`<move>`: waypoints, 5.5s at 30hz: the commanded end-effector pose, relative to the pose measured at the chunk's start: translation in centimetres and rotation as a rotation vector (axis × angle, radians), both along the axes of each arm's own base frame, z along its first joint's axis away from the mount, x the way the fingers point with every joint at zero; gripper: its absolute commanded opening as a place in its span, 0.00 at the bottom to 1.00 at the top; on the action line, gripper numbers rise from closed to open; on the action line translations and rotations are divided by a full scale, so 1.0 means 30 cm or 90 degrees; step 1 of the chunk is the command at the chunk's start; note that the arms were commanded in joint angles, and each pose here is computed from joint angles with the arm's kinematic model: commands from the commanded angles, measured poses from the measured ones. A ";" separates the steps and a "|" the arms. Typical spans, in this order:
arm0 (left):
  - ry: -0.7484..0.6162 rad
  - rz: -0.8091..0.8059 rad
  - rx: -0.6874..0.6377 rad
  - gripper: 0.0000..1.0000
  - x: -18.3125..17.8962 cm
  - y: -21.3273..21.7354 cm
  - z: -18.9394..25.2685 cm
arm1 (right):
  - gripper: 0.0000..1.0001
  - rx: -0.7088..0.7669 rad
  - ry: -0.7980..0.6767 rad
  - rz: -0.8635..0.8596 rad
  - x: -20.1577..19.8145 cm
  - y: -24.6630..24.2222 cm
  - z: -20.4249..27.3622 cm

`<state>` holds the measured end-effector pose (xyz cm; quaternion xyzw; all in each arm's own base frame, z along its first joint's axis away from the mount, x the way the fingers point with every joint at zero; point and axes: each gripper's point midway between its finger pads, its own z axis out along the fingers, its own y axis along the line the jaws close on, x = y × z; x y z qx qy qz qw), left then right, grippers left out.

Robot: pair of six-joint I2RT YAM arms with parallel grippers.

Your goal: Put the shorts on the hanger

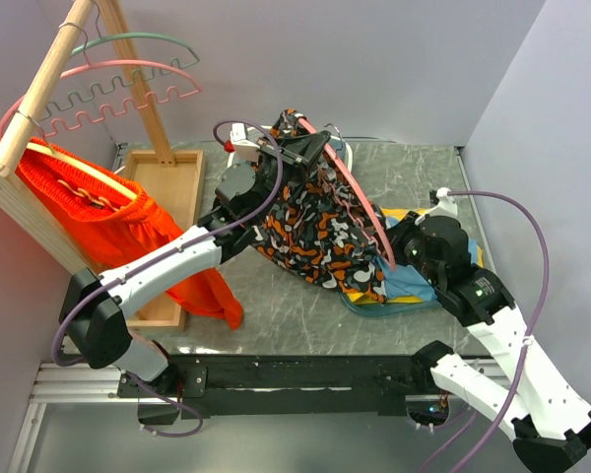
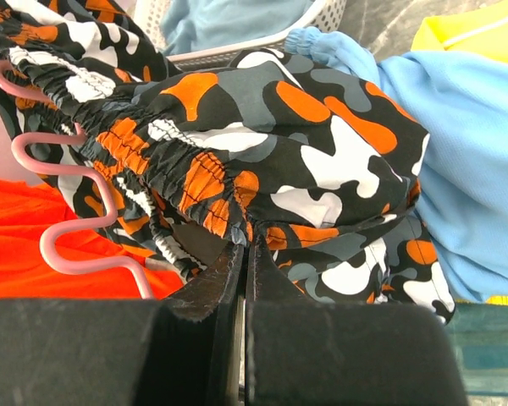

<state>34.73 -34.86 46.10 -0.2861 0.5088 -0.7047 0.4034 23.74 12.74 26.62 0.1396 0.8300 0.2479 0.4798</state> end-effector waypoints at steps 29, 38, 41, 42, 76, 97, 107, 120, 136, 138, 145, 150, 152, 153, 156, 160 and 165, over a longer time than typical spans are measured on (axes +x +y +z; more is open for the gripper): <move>-0.181 0.154 0.045 0.01 0.024 0.256 0.116 | 0.00 -0.017 -0.012 -0.034 0.001 -0.052 0.145; -0.200 0.162 0.033 0.01 0.012 0.276 0.146 | 0.00 -0.020 -0.004 -0.049 -0.012 -0.090 0.111; -0.194 0.151 0.015 0.01 0.019 0.270 0.159 | 0.00 -0.027 0.008 -0.048 -0.021 -0.094 0.072; -0.191 0.141 -0.001 0.01 0.014 0.269 0.166 | 0.00 -0.027 0.012 -0.046 -0.023 -0.092 0.058; -0.210 0.114 -0.134 0.01 0.061 0.206 0.382 | 0.00 -0.042 0.079 -0.072 -0.073 -0.126 -0.172; -0.199 0.141 -0.061 0.01 0.098 0.151 0.297 | 0.00 0.032 0.014 -0.029 -0.105 -0.084 0.062; -0.130 0.163 0.016 0.01 0.033 0.070 0.179 | 0.00 0.082 -0.054 0.038 -0.019 0.022 0.350; 0.025 0.136 0.011 0.01 -0.053 0.038 0.145 | 0.04 0.051 -0.137 0.039 0.027 0.011 0.540; 0.088 0.102 0.012 0.01 -0.075 0.112 0.321 | 0.65 -0.108 -0.337 0.250 -0.220 -0.003 0.601; 0.086 0.096 0.009 0.01 -0.073 0.122 0.340 | 0.66 -0.124 -0.352 0.280 -0.249 0.002 0.584; 0.083 0.087 0.003 0.01 -0.071 0.126 0.356 | 0.70 -0.185 -0.323 0.292 -0.241 -0.010 0.496; 0.077 0.078 0.001 0.01 -0.078 0.121 0.363 | 0.74 -0.250 -0.283 0.267 -0.188 -0.002 0.410; 0.076 0.074 0.000 0.01 -0.079 0.116 0.362 | 0.74 -0.252 -0.281 0.284 -0.182 0.030 0.393; 0.076 0.074 0.000 0.01 -0.078 0.115 0.361 | 0.74 -0.260 -0.273 0.277 -0.168 0.030 0.372; 0.072 0.069 0.002 0.01 -0.081 0.110 0.361 | 0.74 -0.268 -0.270 0.263 -0.137 0.040 0.349; 0.068 0.067 0.003 0.01 -0.089 0.114 0.364 | 0.73 -0.271 -0.293 0.233 -0.104 0.037 0.366; 0.069 0.061 0.000 0.01 -0.090 0.109 0.358 | 0.67 -0.277 -0.300 0.254 -0.074 0.083 0.366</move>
